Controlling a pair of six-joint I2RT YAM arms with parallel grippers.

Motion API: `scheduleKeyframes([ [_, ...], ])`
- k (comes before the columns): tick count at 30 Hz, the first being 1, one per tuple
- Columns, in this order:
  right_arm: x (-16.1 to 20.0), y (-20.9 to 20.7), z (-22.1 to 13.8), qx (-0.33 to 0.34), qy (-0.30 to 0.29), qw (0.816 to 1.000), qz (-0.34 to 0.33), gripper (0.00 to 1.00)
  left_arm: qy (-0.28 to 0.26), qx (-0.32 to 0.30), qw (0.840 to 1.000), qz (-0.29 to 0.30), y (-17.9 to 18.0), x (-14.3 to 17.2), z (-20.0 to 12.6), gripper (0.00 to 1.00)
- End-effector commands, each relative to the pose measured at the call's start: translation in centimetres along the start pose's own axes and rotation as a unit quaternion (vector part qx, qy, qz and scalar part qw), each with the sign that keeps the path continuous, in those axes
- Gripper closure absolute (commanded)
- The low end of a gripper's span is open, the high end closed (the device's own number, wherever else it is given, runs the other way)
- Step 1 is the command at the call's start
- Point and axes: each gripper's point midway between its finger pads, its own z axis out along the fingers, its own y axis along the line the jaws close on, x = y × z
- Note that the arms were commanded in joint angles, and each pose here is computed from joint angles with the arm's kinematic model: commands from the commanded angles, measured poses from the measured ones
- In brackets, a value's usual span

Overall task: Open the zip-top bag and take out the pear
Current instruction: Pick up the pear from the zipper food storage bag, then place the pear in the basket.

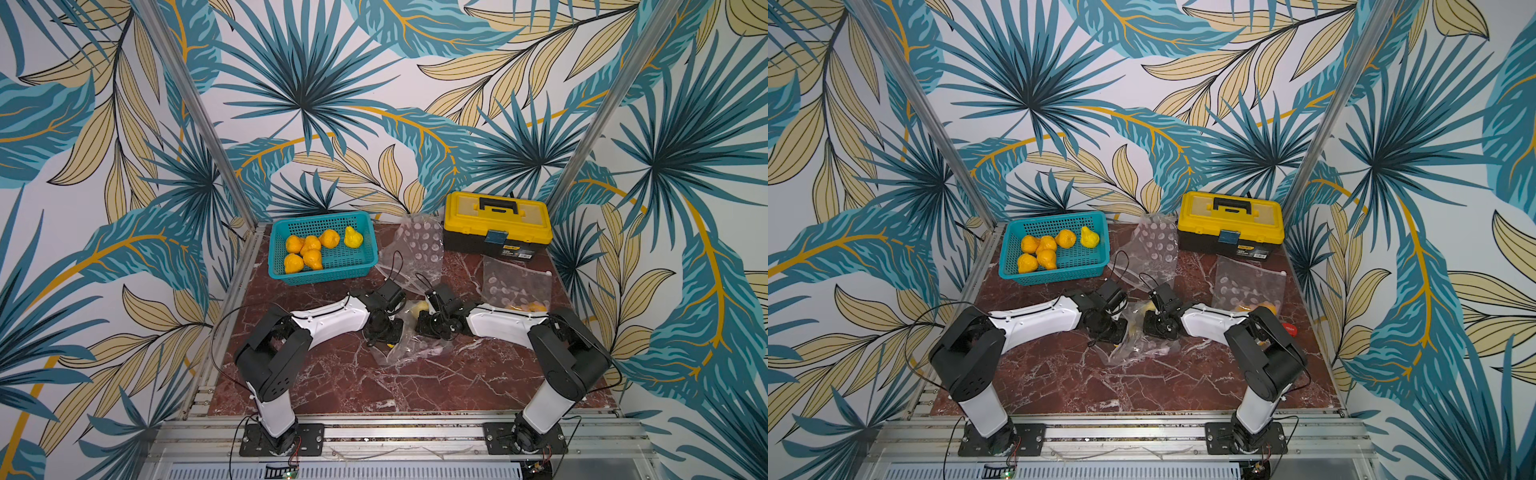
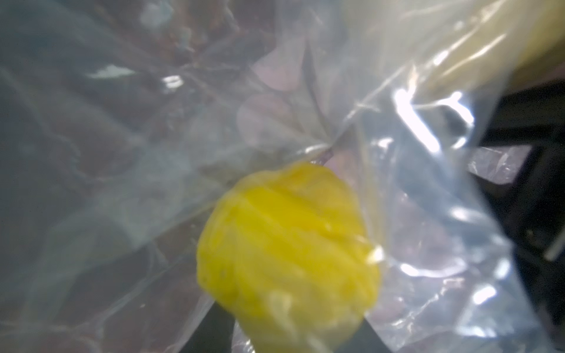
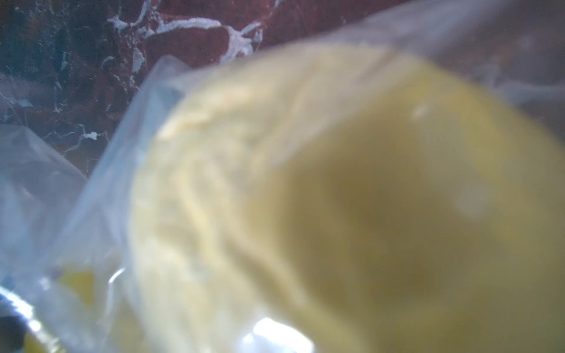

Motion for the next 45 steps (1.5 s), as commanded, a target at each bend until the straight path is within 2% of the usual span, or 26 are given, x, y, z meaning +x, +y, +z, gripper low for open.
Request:
scheduleKeyframes([
  [1,3.2,-3.7,1.2,0.066,0.053,0.996,0.0,0.8,-0.016,-0.014,1.0,0.0,1.4,-0.1,-1.7,0.58],
  [8,3.4,-3.9,1.4,0.071,0.061,0.996,-0.001,0.81,-0.018,-0.014,1.0,-0.008,2.6,0.2,-2.3,0.77],
  [12,3.4,-3.9,1.4,0.073,0.062,0.995,0.0,0.81,-0.026,-0.011,1.0,-0.011,2.8,0.0,-3.0,0.83],
  [20,3.6,-4.1,1.6,0.077,0.068,0.995,-0.001,0.81,-0.066,-0.013,0.998,-0.013,3.4,-1.3,-6.9,0.98],
  [27,3.5,-4.1,1.4,0.08,0.07,0.994,-0.004,0.81,-0.13,-0.04,0.99,-0.03,6.4,-3.2,-11.7,0.99],
  [31,3.5,-4.0,1.4,0.08,0.07,0.994,-0.005,0.81,-0.179,-0.069,0.981,-0.028,8.2,-5.4,-14.5,0.99],
  [36,3.6,-4.1,1.2,0.081,0.071,0.994,-0.005,0.81,-0.213,-0.083,0.973,-0.037,10.7,-8.4,-17.1,0.99],
  [41,3.6,-4.1,1.0,0.082,0.071,0.994,-0.005,0.81,-0.231,-0.109,0.966,-0.045,13.8,-12.7,-18.6,0.99],
  [45,3.7,-4.2,0.8,0.086,0.07,0.994,-0.006,0.81,-0.227,-0.123,0.965,-0.047,16.3,-16.4,-17.9,0.97],
])
